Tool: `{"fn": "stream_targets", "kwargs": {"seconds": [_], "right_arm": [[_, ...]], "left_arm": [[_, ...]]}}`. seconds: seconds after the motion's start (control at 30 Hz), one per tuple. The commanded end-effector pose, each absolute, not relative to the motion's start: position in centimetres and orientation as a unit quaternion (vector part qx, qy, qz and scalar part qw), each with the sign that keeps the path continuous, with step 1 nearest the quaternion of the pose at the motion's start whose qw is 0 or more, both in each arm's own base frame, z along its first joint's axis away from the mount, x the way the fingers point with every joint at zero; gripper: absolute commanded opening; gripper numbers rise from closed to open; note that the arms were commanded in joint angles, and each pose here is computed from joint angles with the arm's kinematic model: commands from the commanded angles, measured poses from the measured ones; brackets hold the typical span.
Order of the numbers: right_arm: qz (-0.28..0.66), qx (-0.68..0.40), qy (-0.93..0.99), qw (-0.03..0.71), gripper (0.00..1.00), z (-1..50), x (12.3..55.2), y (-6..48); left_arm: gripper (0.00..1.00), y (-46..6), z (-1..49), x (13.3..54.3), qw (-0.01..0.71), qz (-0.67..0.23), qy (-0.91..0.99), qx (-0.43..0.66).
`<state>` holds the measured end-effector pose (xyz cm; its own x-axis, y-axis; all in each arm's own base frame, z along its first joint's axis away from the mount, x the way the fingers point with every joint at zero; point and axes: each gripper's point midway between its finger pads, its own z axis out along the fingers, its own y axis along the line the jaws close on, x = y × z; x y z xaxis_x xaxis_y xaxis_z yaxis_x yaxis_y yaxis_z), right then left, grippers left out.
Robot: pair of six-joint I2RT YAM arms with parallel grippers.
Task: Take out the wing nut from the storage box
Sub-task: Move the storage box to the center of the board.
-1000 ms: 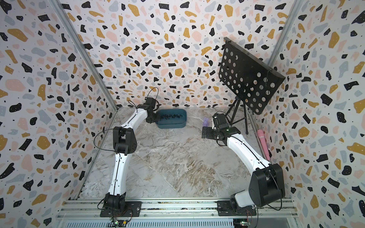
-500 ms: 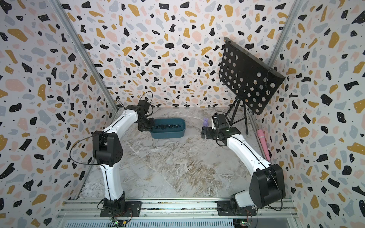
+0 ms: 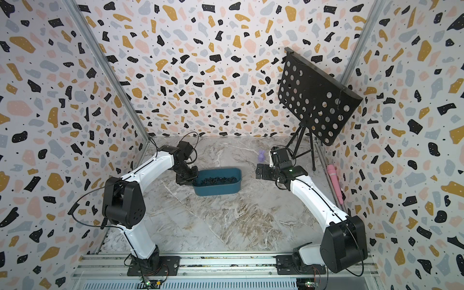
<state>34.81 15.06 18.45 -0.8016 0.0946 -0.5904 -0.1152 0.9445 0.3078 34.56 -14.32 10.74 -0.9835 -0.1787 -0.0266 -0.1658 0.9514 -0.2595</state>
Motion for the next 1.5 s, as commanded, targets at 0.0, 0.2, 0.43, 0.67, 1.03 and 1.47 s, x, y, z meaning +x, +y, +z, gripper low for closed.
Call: {"fn": "stream_targets", "kwargs": {"seconds": [0.0, 0.2, 0.43, 0.67, 1.03, 1.47], "right_arm": [[0.185, -0.014, 0.926, 0.328, 1.00, 20.0, 34.0, 15.5], [0.188, -0.024, 0.925, 0.330, 1.00, 20.3, 33.3, 15.7], [0.191, -0.025, 0.926, 0.324, 1.00, 20.3, 32.5, 15.7], [0.186, -0.045, 0.931, 0.312, 1.00, 19.8, 32.2, 16.3], [0.173, -0.063, 0.936, 0.300, 1.00, 19.3, 32.1, 17.0], [0.142, -0.083, 0.938, 0.306, 1.00, 19.9, 32.3, 16.6]], "left_arm": [[0.00, -16.1, 12.9, 38.7, 0.127, -0.142, 0.979, -0.067], [0.00, -17.8, 11.6, 43.6, 0.215, -0.126, 0.968, -0.030], [0.00, -18.4, 10.1, 46.2, 0.258, -0.110, 0.960, -0.012], [0.00, -18.3, 8.6, 45.4, 0.273, -0.123, 0.954, -0.024], [0.21, -18.5, 7.3, 44.2, 0.261, -0.123, 0.957, -0.034], [0.97, -17.5, 12.7, 42.7, 0.297, -0.134, 0.945, -0.045]]}}
